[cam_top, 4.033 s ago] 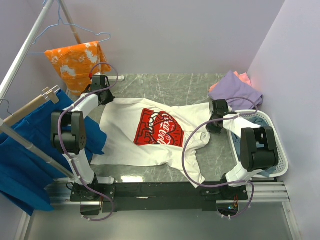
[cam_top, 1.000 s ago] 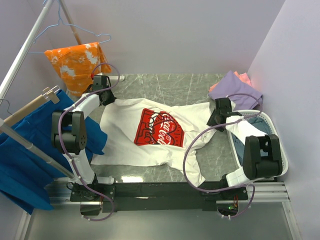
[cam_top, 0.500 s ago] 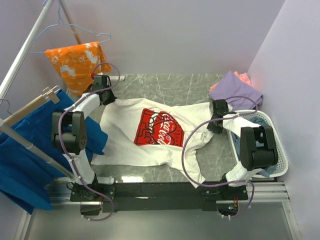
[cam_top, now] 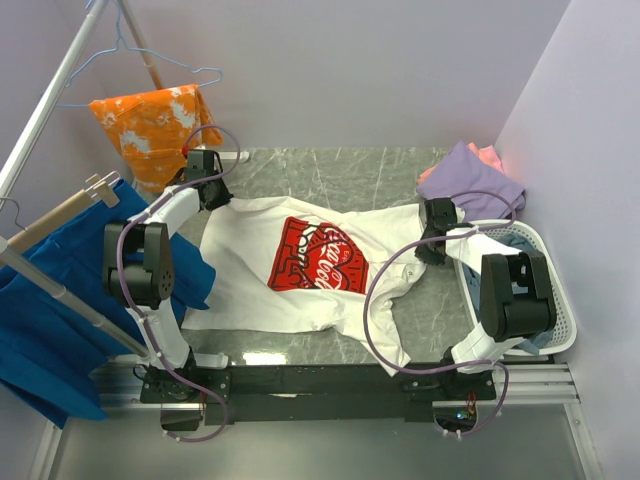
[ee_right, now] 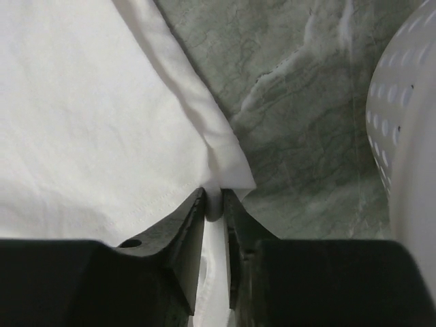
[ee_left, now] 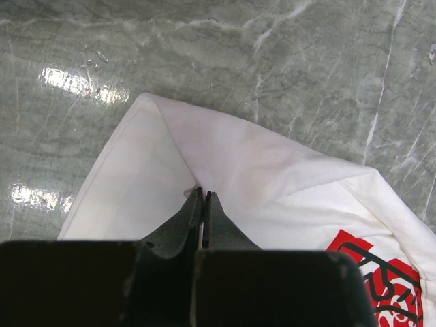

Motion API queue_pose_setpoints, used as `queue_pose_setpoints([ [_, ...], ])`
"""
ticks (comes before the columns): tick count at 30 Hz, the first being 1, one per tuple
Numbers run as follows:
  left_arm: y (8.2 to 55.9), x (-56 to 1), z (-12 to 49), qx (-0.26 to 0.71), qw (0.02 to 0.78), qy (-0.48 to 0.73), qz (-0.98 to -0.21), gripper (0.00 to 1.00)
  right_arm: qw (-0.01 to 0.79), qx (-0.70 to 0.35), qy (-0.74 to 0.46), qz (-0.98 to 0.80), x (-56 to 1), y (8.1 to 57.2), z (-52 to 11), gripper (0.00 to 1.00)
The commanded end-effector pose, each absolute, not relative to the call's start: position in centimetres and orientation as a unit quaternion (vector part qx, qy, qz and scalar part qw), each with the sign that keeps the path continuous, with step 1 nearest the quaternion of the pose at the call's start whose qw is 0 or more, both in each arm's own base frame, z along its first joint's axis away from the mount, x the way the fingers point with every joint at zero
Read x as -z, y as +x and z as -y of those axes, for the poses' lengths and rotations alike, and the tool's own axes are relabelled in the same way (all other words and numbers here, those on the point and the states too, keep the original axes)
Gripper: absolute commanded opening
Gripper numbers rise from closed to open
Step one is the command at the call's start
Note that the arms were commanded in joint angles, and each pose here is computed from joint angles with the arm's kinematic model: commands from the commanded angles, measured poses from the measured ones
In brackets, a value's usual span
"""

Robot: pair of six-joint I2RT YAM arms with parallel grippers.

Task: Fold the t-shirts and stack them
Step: Grap the side of the flattened tshirt furthest away from the robot with both arms

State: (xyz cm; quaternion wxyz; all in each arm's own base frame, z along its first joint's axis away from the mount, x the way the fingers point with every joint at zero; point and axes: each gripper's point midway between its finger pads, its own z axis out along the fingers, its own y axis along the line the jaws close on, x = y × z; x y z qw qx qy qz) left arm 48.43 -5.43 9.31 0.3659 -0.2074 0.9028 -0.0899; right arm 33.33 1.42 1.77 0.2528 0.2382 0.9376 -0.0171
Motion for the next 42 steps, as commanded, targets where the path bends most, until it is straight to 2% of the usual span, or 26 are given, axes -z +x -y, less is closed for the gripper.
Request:
queue_pose_setpoints([
  [1, 49.6, -11.6, 5.8, 0.097, 0.393, -0.198, -0.893, 0.01, 0.279, 0.015, 0.239, -0.93, -3.3, 34.0, -1.1, 0.19],
  [2, 49.6, -11.6, 5.8, 0.097, 0.392, -0.198, -0.893, 0.01, 0.279, 0.014, 0.238, -0.93, -3.2, 34.0, -1.2, 0.13],
  [4, 49.5, -11.5, 5.9, 0.096, 0.391, -0.198, -0.894, 0.01, 0.276, 0.014, 0.238, -0.931, -3.0, 34.0, -1.2, 0.09],
  [5, 49.5, -11.6, 5.8, 0.095, 0.392, -0.198, -0.894, 0.01, 0.275, 0.015, 0.239, -0.931, -3.0, 33.9, -1.2, 0.14],
  [6, 49.5, -11.6, 5.9, 0.094, 0.392, -0.197, -0.894, 0.01, 0.275, 0.018, 0.24, -0.931, -3.0, 33.9, -1.1, 0.24],
  [7, 49.5, -11.5, 5.9, 0.094, 0.391, -0.197, -0.894, 0.01, 0.276, 0.021, 0.241, -0.93, -3.1, 33.9, -0.9, 0.27],
  [10, 49.5, -11.6, 5.9, 0.096, 0.392, -0.197, -0.894, 0.01, 0.279, 0.025, 0.238, -0.93, -3.3, 33.8, -0.8, 0.21],
  [12, 49.5, -11.4, 5.9, 0.095, 0.39, -0.198, -0.894, 0.01, 0.283, 0.024, 0.237, -0.929, -3.6, 33.9, -0.8, 0.12],
  [14, 49.6, -11.4, 6.0, 0.097, 0.39, -0.198, -0.894, 0.01, 0.283, 0.025, 0.237, -0.929, -3.7, 33.9, -0.8, 0.08],
  [16, 49.6, -11.4, 6.0, 0.097, 0.39, -0.197, -0.894, 0.01, 0.283, 0.029, 0.24, -0.928, -3.8, 33.9, -0.6, 0.28],
  [17, 49.6, -11.3, 6.0, 0.096, 0.389, -0.196, -0.895, 0.01, 0.284, 0.028, 0.238, -0.928, -3.9, 33.9, -0.6, 0.32],
  [18, 49.6, -11.4, 6.0, 0.096, 0.389, -0.196, -0.895, 0.01, 0.285, 0.028, 0.239, -0.928, -3.9, 33.8, -0.6, 0.32],
  [19, 49.6, -11.3, 6.0, 0.096, 0.389, -0.196, -0.895, 0.01, 0.287, 0.027, 0.239, -0.927, -4.0, 33.9, -0.6, 0.29],
  [20, 49.6, -11.3, 6.0, 0.096, 0.389, -0.196, -0.895, 0.01, 0.289, 0.026, 0.238, -0.927, -4.1, 33.9, -0.7, 0.21],
  [22, 49.6, -11.4, 6.1, 0.097, 0.39, -0.195, -0.895, 0.01, 0.287, 0.025, 0.237, -0.928, -4.1, 33.9, -0.7, 0.2],
  [25, 49.6, -11.3, 6.0, 0.096, 0.389, -0.196, -0.895, 0.01, 0.285, 0.023, 0.236, -0.929, -4.0, 33.9, -0.8, 0.0],
  [34, 49.5, -11.9, 5.9, 0.095, 0.395, -0.196, -0.892, 0.01, 0.316, -0.008, 0.224, -0.922, -6.3, 34.4, -1.6, 0.0],
  [42, 48.6, -15.6, 5.1, 0.086, 0.431, -0.2, -0.875, 0.01, 0.405, -0.02, 0.222, -0.887, -14.8, 34.9, -1.0, 0.0],
])
